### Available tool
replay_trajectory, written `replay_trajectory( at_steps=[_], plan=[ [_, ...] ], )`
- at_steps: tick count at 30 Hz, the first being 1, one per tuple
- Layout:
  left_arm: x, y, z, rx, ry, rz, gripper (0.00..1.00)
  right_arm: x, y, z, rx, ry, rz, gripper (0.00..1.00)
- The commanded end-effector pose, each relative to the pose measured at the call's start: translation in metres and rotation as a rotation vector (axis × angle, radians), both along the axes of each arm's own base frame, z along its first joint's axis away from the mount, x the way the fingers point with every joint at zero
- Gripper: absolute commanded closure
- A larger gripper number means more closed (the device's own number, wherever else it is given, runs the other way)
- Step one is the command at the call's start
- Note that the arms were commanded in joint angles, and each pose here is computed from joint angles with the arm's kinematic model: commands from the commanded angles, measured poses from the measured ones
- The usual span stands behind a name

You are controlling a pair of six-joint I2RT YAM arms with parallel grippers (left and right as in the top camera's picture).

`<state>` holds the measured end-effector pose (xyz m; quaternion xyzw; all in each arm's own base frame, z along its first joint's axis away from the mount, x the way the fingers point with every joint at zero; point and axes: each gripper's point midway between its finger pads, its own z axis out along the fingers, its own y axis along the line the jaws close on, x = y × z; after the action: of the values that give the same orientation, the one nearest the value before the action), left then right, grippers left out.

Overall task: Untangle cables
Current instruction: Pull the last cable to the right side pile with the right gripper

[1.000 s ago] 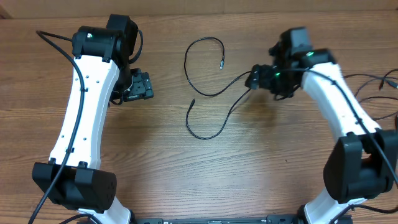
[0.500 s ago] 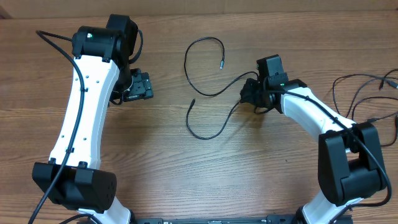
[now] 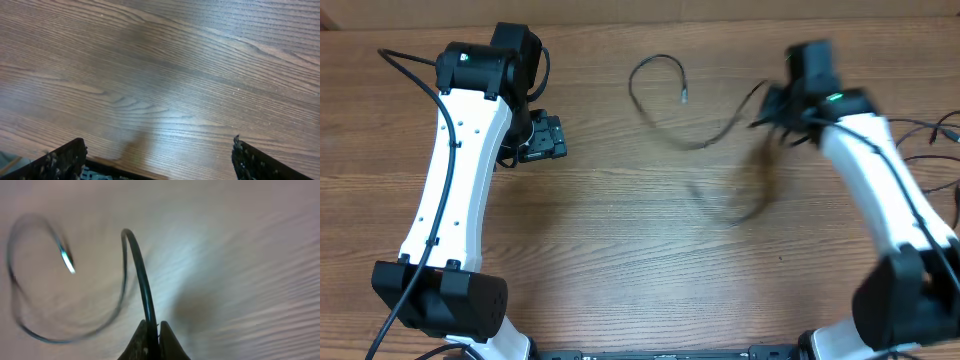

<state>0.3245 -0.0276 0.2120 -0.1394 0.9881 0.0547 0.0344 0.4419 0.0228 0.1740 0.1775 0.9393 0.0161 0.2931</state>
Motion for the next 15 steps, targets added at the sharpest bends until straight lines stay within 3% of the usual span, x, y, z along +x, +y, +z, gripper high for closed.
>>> replay_trajectory(
  at_steps=[1, 8, 15],
  plan=[
    [-0.003, 0.000, 0.007, 0.008, -0.027, 0.015, 0.07, 0.001, -0.066, 0.094, -0.220, -0.178, -0.146, 0.96],
    [-0.002, 0.000, 0.007, 0.008, -0.027, 0.015, 0.07, -0.019, -0.156, 0.186, -0.257, -0.351, -0.384, 0.96],
    [-0.002, 0.000, 0.007, 0.007, -0.030, 0.015, 0.07, -0.052, -0.232, 0.201, -0.246, -0.386, -0.621, 0.96]
  ],
)
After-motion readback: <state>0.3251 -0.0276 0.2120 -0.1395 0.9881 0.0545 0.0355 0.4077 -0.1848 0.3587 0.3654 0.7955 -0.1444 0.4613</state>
